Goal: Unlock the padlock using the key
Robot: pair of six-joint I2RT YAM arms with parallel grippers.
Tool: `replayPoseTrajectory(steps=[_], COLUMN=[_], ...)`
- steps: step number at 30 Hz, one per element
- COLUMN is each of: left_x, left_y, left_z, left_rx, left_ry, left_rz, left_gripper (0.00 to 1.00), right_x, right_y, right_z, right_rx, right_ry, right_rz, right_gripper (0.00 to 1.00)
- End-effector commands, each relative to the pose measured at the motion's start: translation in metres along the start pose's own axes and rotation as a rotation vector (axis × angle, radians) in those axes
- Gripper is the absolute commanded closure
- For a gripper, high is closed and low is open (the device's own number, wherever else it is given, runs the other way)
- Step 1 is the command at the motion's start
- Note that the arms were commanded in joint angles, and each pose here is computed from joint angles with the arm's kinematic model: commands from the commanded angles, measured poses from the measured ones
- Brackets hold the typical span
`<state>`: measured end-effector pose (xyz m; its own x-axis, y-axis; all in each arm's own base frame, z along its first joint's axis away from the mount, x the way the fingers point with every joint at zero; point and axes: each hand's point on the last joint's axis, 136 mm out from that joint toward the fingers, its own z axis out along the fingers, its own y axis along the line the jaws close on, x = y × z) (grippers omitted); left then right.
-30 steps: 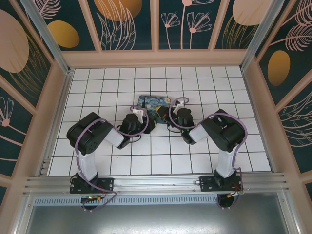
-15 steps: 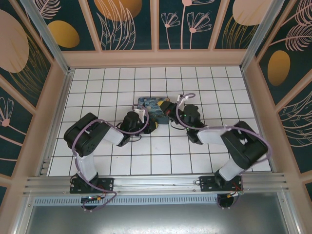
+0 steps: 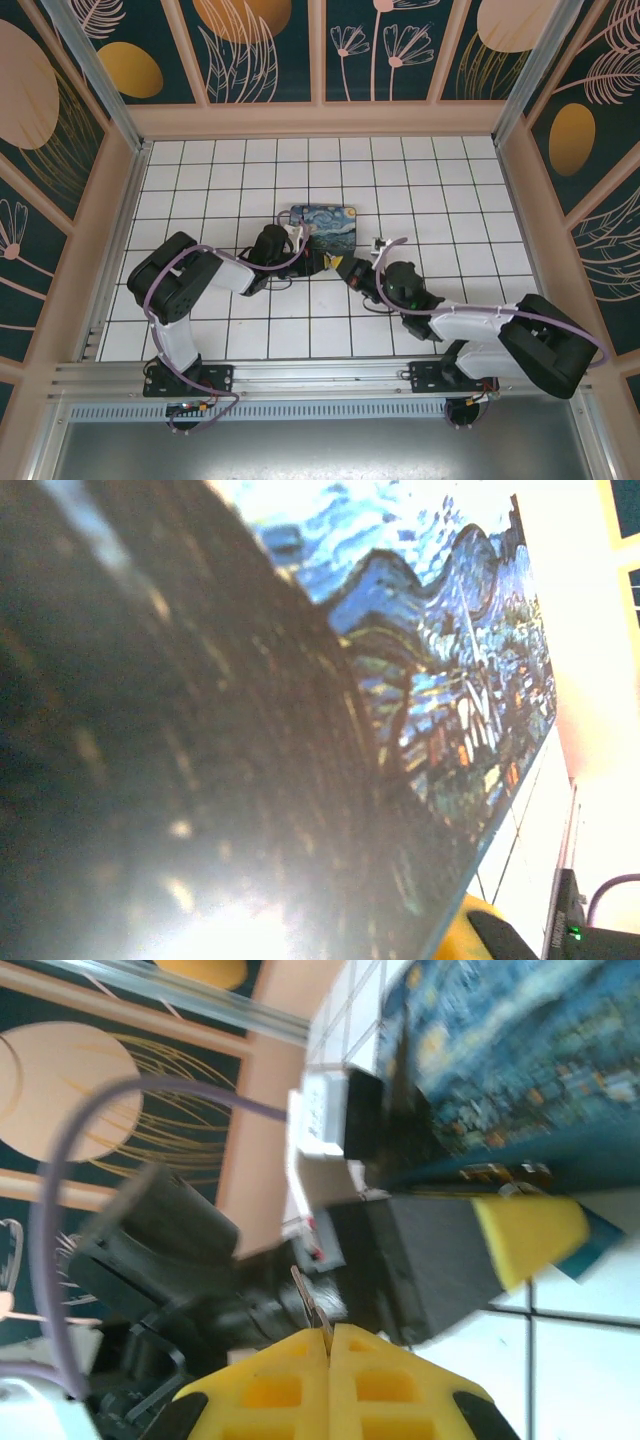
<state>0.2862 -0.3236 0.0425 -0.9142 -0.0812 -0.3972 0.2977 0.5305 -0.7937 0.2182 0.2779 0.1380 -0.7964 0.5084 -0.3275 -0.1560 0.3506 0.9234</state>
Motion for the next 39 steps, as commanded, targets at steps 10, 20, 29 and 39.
replayPoseTrajectory(steps=[10,20,29,39], left_x=[-0.007,-0.008,-0.009,-0.009], left_y=[-0.045,-0.054,-0.065,-0.069], left_z=[-0.013,-0.013,-0.018,-0.022], left_rx=[0.151,0.21,0.263,0.281], left_ry=[0.019,0.016,0.012,0.005], left_rz=[-0.006,-0.064,-0.089,-0.097], left_gripper=[1.0,1.0,1.0,1.0], right_x=[0.021,0.018,0.015,0.015], right_y=[-0.025,-0.056,-0.057,-0.05], right_z=[-0.014,-0.027,-0.028,-0.011], right_rx=[0.005,0.093,0.104,0.091], right_ry=[-0.011,-0.063,-0.084,-0.078], right_rz=[0.029,0.114,0.127,0.131], right_gripper=[1.0,1.0,1.0,1.0])
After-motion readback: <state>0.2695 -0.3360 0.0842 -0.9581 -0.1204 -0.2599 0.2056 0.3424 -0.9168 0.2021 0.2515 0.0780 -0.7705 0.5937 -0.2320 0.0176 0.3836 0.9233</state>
